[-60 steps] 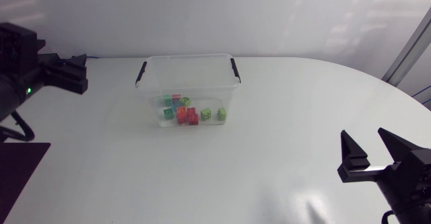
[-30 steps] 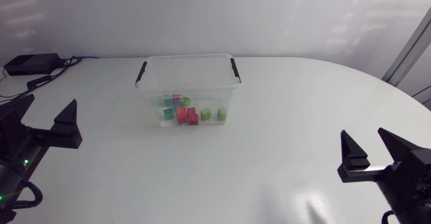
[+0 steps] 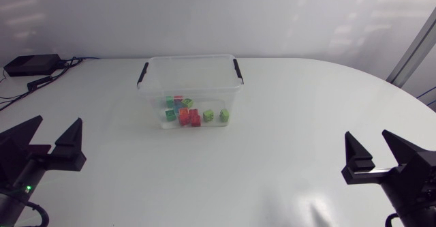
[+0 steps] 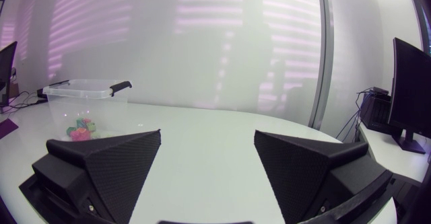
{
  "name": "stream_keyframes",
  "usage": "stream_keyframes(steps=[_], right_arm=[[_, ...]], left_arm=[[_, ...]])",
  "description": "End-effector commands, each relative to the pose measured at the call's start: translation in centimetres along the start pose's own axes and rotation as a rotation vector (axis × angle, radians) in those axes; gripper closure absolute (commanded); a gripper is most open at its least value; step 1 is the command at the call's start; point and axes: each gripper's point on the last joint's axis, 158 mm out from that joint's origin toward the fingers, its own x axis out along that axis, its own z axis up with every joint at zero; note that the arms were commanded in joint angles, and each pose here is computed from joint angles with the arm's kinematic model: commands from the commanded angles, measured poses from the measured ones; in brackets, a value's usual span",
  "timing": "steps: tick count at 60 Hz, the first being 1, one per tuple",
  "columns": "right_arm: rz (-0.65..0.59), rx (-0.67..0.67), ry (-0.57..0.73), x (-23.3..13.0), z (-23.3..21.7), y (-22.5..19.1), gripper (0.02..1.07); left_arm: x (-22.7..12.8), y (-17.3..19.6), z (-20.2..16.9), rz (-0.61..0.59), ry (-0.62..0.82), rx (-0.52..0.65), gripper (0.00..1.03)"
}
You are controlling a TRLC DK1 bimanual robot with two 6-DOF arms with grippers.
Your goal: Place the duplo bricks in the container
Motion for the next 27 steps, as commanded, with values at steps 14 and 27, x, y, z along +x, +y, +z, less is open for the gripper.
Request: stream_keyframes(steps=[14, 27], right_arm=[[0.005, 0.044, 0.003, 0.1, -0.6, 0.2, 0.07], [0.005, 0.049, 0.003, 0.1, -0.6, 0.2, 0.07]], left_arm=[[-0.8, -1.0, -2.9, -0.041, 0.016, -0.107, 0.04], [-1.0, -1.2, -3.3, -0.049, 0.018, -0.123, 0.04]])
